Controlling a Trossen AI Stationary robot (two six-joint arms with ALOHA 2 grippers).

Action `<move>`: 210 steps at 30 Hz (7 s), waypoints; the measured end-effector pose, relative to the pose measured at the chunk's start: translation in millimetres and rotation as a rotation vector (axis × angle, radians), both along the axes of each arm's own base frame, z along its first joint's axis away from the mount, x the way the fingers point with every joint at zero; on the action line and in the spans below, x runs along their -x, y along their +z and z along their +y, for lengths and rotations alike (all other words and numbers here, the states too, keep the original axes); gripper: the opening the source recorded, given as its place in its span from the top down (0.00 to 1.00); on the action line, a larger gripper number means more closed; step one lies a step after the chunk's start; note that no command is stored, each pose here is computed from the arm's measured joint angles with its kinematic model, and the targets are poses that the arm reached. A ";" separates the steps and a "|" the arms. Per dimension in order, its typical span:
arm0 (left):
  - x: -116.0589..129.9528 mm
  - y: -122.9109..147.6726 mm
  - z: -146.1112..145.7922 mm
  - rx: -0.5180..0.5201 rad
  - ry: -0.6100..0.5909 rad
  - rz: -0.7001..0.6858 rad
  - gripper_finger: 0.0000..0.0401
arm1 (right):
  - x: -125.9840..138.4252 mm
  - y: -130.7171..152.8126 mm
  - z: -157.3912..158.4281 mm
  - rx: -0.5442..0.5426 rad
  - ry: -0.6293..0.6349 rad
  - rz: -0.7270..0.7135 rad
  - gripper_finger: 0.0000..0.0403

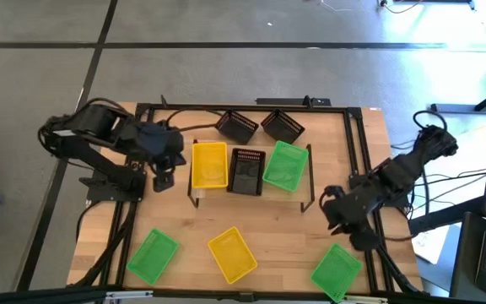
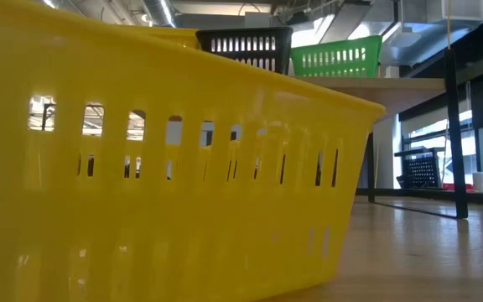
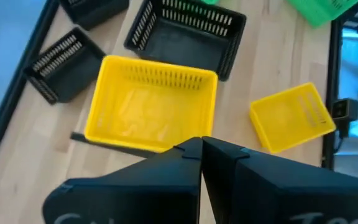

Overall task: Stack baskets on shelf by color
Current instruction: Stack the right black bin on the other black bin on the shelf

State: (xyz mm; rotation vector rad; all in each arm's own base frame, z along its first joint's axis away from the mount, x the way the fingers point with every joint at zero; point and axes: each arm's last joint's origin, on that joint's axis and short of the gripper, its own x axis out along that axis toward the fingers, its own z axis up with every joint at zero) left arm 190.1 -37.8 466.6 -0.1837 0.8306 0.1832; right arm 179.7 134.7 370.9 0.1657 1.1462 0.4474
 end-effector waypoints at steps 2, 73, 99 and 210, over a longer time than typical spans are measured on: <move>3.3 -0.2 -3.6 0.024 0.000 0.010 1.00 | -5.2 -2.9 7.3 0.001 -0.006 -0.014 0.81; 15.0 -66.6 44.4 0.078 0.701 -0.149 1.00 | -70.5 -8.2 -346.4 0.280 -1.164 0.050 0.81; 11.2 -63.6 58.0 0.128 0.754 -0.195 1.00 | -128.2 -148.0 -422.9 0.328 -1.037 0.290 0.81; 11.0 -64.0 57.3 0.095 0.685 -0.164 1.00 | -145.6 -173.2 -416.7 0.126 -0.746 0.343 0.81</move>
